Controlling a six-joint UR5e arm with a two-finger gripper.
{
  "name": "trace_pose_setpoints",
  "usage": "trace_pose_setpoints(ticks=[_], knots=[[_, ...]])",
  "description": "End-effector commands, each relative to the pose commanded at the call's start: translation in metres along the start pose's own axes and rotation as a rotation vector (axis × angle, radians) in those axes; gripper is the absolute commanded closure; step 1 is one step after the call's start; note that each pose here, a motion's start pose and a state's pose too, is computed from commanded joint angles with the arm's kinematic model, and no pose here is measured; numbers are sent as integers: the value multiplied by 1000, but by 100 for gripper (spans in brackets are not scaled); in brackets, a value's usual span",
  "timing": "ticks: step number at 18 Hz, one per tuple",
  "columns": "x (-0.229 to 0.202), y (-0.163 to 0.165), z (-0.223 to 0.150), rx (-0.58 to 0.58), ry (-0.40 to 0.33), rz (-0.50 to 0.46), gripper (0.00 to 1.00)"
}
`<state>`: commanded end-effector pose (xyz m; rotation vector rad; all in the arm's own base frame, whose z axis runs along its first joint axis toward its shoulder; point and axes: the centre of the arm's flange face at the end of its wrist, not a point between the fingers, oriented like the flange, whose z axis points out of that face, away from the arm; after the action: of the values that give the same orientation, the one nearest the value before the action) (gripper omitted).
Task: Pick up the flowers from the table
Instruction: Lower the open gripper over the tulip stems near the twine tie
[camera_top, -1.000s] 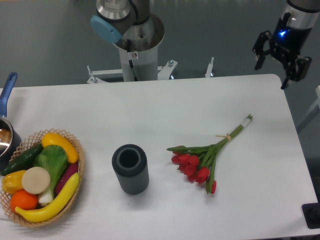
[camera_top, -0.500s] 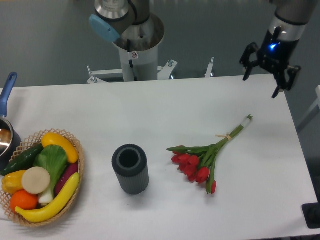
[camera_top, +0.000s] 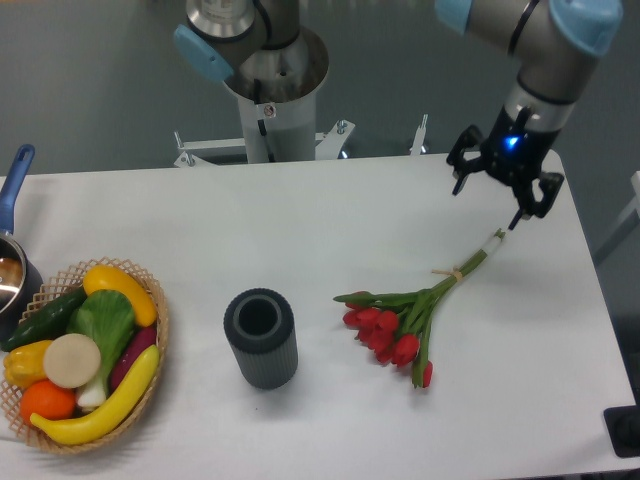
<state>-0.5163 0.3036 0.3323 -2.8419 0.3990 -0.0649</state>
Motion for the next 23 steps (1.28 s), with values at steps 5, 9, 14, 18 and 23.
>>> trace_pose_setpoints(ticks=[5, 9, 14, 18, 23], knots=[[-6, -2, 46, -5, 77, -3, 0], [-8, -9, 76, -8, 113, -25, 0], [-13, -26, 102, -11, 84, -40, 0], [-18, -26, 119, -13, 80, -29, 0], [-16, -29, 133, -16, 101, -26, 0]])
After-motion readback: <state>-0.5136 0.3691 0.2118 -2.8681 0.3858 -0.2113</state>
